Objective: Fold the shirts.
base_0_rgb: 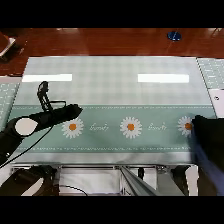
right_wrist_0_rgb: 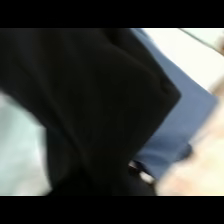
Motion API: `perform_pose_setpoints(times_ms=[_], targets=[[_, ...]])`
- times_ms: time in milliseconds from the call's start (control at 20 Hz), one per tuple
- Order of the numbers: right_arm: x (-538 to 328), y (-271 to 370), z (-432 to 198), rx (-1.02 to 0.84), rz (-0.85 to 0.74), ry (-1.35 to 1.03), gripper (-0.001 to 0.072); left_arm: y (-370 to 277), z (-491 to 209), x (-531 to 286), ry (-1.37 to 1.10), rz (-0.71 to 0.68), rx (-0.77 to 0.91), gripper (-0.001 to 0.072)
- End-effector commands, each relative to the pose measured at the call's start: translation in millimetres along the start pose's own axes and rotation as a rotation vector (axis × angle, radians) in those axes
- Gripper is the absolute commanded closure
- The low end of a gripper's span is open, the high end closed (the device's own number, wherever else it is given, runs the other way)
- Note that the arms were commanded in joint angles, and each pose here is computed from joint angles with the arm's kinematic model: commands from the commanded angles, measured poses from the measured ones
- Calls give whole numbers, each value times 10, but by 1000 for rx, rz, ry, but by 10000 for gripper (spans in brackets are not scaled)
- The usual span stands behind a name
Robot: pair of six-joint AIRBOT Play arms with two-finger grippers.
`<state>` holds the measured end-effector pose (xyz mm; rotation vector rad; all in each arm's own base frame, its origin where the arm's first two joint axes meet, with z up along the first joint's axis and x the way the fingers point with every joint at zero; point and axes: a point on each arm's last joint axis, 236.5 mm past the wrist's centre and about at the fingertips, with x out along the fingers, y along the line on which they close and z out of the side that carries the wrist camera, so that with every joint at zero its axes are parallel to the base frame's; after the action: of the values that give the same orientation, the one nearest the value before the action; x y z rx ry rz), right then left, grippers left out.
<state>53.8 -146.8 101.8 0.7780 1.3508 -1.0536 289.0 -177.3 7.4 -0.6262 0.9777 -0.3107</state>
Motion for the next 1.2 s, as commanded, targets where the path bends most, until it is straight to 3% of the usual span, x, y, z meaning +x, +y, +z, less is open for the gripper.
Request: perform_pose_setpoints(times_ms=[0,100,250,300,400,550,650,750,850,950,1150], targets=[[302,-373,-219,72,-167,58,304,2,-3,2,1,1,1,687],[337,-277,-88,41,-135,61,305,-16,74,-2,-30,-6,3,687],[155,62,397,20,2,-16,322,-232,433,-137,-121,-38,134,687],[12,273,631,11,90,-59,401,-360,663,-250,-170,-53,164,687],[-437,1059,1041,-75,404,-146,675,-630,1225,-539,-280,-79,189,688],[-1437,2620,1059,-395,908,-316,691,-1232,1900,-885,-352,-133,300,688],[-1741,3469,518,-662,1021,-409,691,-1713,1972,-853,-301,-185,440,688],[-1554,4030,-240,-975,947,-462,691,-1872,1681,-568,-179,-188,539,688],[-935,4248,-697,-1221,653,-510,691,-1378,1252,-115,5,3,575,689],[-400,4234,-643,-1184,396,-515,693,-703,1022,147,97,215,492,688],[215,4070,-615,-1188,205,-369,693,-343,825,250,164,280,477,687]])
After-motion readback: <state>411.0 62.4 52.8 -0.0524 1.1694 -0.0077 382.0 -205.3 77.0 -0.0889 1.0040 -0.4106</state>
